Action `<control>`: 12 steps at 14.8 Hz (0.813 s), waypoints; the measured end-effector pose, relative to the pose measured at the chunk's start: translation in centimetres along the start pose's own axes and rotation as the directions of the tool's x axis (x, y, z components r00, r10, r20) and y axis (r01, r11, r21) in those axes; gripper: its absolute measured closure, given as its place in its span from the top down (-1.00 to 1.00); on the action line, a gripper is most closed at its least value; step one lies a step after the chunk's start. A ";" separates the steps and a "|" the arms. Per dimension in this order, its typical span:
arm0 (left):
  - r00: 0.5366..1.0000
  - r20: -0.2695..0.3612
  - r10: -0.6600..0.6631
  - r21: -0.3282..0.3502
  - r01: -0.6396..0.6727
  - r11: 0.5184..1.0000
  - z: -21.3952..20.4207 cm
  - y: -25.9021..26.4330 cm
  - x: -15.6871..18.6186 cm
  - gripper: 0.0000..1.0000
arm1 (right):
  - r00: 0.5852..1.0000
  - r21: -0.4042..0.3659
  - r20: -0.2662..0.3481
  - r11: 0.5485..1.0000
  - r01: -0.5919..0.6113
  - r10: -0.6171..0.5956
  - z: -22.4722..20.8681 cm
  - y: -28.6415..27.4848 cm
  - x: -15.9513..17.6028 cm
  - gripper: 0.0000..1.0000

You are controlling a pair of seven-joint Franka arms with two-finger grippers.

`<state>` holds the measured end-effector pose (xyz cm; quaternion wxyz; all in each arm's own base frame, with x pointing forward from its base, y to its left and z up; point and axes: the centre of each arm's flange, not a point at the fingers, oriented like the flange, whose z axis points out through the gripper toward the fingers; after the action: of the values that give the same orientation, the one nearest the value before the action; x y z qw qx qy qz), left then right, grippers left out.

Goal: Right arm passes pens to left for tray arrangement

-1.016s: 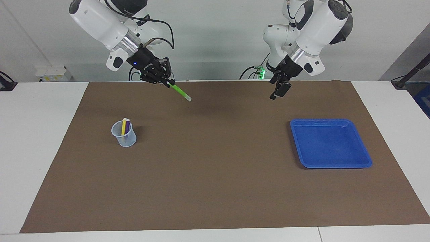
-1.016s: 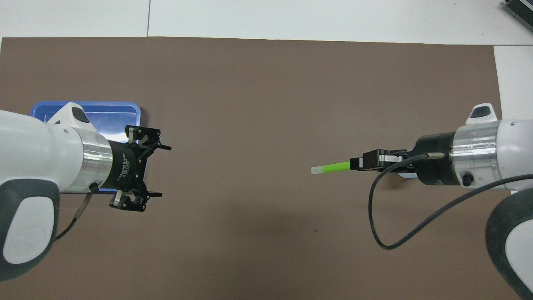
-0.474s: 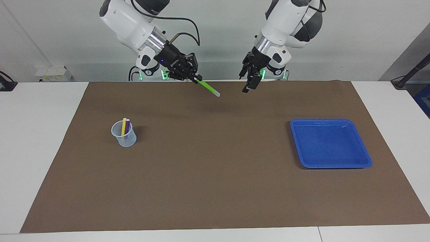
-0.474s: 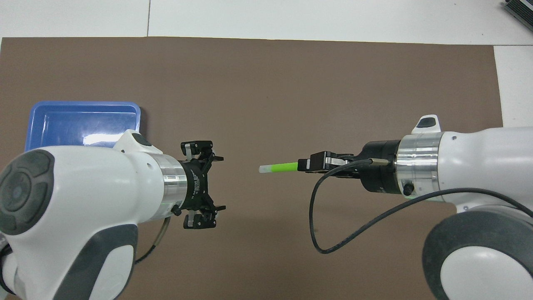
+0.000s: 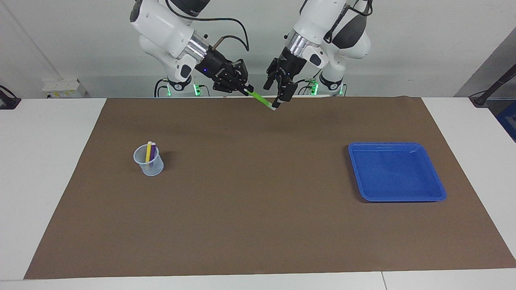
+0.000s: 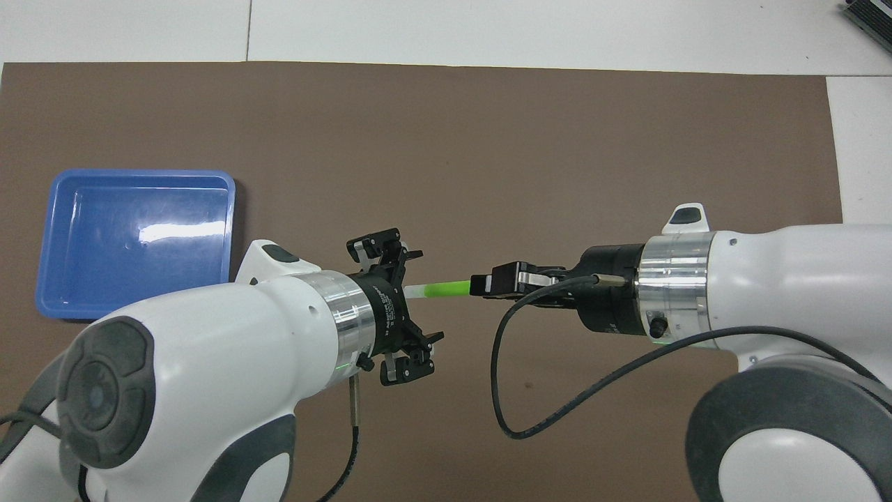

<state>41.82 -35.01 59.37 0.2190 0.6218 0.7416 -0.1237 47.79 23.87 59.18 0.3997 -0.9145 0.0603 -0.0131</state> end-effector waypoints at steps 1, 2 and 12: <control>1.000 0.004 -0.008 -0.002 0.008 1.000 0.0 -0.2 -0.3 1.00 | 1.000 0.001 0.002 1.000 0.002 -0.002 0.1 -0.1 -0.1 -0.63; 1.000 0.008 -0.012 -0.004 0.012 1.000 0.1 -0.4 -0.5 1.00 | 1.000 0.001 0.003 1.000 0.003 -0.003 0.2 -0.2 -0.1 -0.63; 1.000 0.016 -0.010 -0.013 0.010 1.000 -0.2 -0.4 -0.9 0.40 | 1.000 0.003 0.004 1.000 0.003 -0.003 0.2 -0.2 -0.2 -0.63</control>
<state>41.52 -35.83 59.95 0.2282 0.6158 0.7437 -0.1248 47.65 24.17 59.19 0.4012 -0.9141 0.0583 -0.0117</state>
